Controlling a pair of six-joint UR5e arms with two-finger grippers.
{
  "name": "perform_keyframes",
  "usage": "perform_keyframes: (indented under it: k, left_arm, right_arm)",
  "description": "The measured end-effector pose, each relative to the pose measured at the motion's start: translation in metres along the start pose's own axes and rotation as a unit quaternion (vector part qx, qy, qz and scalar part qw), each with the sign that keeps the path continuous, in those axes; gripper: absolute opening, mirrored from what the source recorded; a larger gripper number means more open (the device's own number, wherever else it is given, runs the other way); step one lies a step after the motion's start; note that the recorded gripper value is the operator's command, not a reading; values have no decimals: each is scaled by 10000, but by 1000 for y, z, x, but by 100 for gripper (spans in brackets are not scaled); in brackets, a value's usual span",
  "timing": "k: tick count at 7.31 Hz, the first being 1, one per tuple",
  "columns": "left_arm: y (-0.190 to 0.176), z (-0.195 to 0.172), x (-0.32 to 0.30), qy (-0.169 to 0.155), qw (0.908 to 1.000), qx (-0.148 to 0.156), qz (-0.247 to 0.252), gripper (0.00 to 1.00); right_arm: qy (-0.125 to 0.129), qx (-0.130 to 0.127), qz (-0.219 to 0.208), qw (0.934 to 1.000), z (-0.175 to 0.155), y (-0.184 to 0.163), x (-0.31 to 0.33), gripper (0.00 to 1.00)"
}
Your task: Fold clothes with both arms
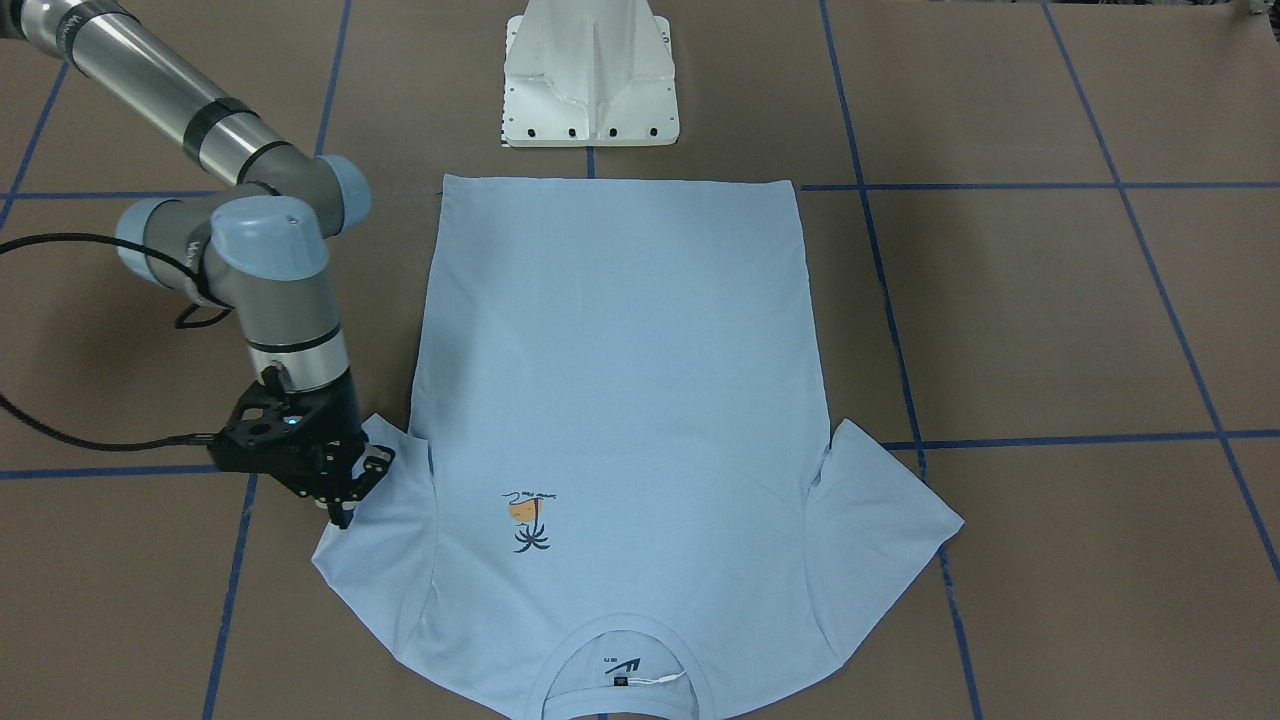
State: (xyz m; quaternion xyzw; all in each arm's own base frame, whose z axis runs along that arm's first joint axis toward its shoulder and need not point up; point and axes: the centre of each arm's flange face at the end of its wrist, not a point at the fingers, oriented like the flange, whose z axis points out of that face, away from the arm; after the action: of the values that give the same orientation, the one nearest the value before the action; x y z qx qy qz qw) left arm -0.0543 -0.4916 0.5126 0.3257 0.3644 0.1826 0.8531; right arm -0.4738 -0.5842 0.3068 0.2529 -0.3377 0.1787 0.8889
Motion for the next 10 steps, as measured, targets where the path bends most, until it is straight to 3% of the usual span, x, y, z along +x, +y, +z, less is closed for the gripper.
perform_keyframes:
  k: [2, 5, 10]
  left_arm:
    - [0, 1, 0, 2, 10000, -6, -6, 100]
    - [1, 1, -1, -3, 10000, -7, -8, 100]
    - [4, 0, 0, -2, 10000, -14, -15, 100]
  right_arm:
    - [48, 131, -73, 9999, -11, 26, -54, 0]
    - [253, 229, -297, 9990, 10, 53, -99, 0]
    - [363, 299, -86, 9989, 20, 50, -124, 0]
